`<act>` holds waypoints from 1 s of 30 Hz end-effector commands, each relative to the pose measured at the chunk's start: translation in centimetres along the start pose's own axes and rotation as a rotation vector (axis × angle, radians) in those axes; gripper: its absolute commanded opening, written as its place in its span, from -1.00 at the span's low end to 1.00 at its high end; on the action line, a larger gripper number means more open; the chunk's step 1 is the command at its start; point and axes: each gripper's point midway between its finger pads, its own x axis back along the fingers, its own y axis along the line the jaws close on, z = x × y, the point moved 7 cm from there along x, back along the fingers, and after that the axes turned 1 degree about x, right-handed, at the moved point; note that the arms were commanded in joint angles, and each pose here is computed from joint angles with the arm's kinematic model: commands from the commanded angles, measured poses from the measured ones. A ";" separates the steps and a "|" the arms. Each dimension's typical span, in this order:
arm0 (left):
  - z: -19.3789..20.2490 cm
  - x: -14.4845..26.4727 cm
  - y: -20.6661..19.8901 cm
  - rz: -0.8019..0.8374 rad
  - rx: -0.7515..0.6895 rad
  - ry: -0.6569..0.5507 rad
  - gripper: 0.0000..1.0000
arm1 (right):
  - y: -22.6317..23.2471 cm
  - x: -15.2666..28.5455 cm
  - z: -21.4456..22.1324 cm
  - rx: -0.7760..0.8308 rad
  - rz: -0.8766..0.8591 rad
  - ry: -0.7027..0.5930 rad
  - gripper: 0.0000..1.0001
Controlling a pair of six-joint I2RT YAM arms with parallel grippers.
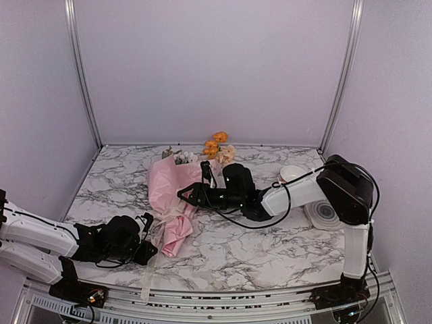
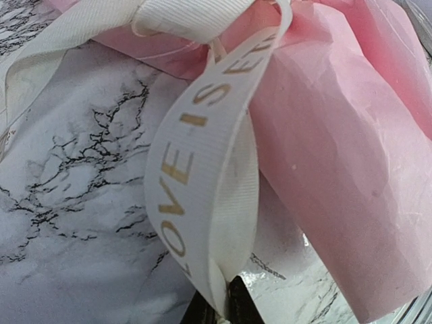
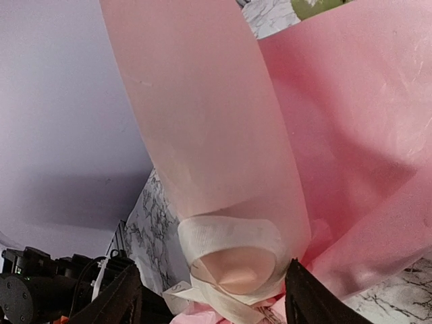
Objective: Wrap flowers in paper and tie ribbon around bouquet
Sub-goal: Tie the half-tied ribbon around the folded bouquet.
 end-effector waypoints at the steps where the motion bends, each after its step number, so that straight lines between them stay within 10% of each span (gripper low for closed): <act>1: 1.2 -0.2 0.7 -0.031 -0.027 0.044 -0.82 | 0.7 -0.3 -2.4 0.038 0.037 -0.097 0.41; 8: 0.8 -0.4 0.4 -0.017 -0.027 0.024 -0.84 | 0.5 -1.9 -2.5 0.034 0.010 -0.086 0.34; 22: 1.1 -0.1 0.7 -0.008 -0.004 0.011 -0.93 | 1.1 -0.9 -3.6 0.061 -0.017 -0.097 -0.88; 30: -0.5 3.0 0.5 0.053 0.034 -0.165 0.05 | 2.1 0.0 -3.3 0.088 -0.014 -0.106 -0.83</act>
